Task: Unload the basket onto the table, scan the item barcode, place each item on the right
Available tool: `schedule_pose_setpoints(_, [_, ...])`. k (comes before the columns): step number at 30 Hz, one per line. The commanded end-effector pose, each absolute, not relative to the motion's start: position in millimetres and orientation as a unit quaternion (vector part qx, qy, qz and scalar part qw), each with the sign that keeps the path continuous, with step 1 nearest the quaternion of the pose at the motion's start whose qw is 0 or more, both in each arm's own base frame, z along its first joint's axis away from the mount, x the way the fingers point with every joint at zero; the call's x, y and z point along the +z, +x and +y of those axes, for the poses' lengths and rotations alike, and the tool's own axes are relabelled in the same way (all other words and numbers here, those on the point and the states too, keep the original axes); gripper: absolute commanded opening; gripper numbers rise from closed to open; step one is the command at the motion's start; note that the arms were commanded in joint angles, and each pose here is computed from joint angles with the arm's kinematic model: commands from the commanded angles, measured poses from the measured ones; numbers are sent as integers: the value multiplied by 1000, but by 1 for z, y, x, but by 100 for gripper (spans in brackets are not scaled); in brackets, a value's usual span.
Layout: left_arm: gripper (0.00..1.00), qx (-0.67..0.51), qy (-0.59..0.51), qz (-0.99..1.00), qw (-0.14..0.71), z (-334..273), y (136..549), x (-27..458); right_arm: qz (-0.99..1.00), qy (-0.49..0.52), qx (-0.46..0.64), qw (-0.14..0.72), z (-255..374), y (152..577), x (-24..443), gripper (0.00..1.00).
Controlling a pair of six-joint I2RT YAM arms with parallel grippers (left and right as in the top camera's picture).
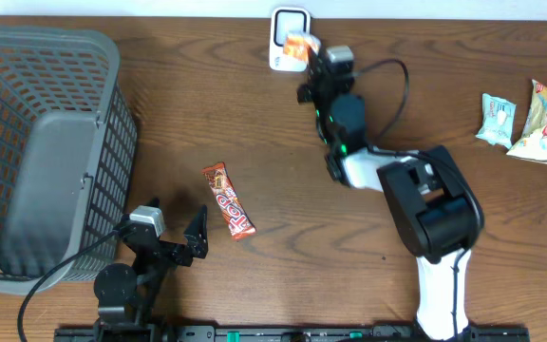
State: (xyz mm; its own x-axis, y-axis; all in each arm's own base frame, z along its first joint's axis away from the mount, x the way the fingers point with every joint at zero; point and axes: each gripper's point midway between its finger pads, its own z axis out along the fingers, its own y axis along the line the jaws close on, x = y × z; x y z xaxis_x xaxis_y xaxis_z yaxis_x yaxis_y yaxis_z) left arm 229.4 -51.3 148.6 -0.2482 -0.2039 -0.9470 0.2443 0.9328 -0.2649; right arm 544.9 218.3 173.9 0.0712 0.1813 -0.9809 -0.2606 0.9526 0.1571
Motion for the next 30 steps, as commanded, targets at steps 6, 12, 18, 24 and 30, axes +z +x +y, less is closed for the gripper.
schedule_pose_setpoints(6, [98,-176,14,781,599,-50,229,135,669,-55,94,735,233,620,165,1])
schedule_pose_setpoints(12, [98,-176,15,781,599,-50,229,135,686,-54,83,721,234,650,134,1])
schedule_pose_setpoints(18, [98,-176,15,781,599,-50,229,135,693,-55,80,715,232,653,121,1])
schedule_pose_setpoints(24, [98,-176,15,781,599,-50,229,135,660,-46,90,745,232,651,151,1])
schedule_pose_setpoints(30, [98,-176,15,781,599,-50,229,135,663,-29,73,745,223,647,201,1])
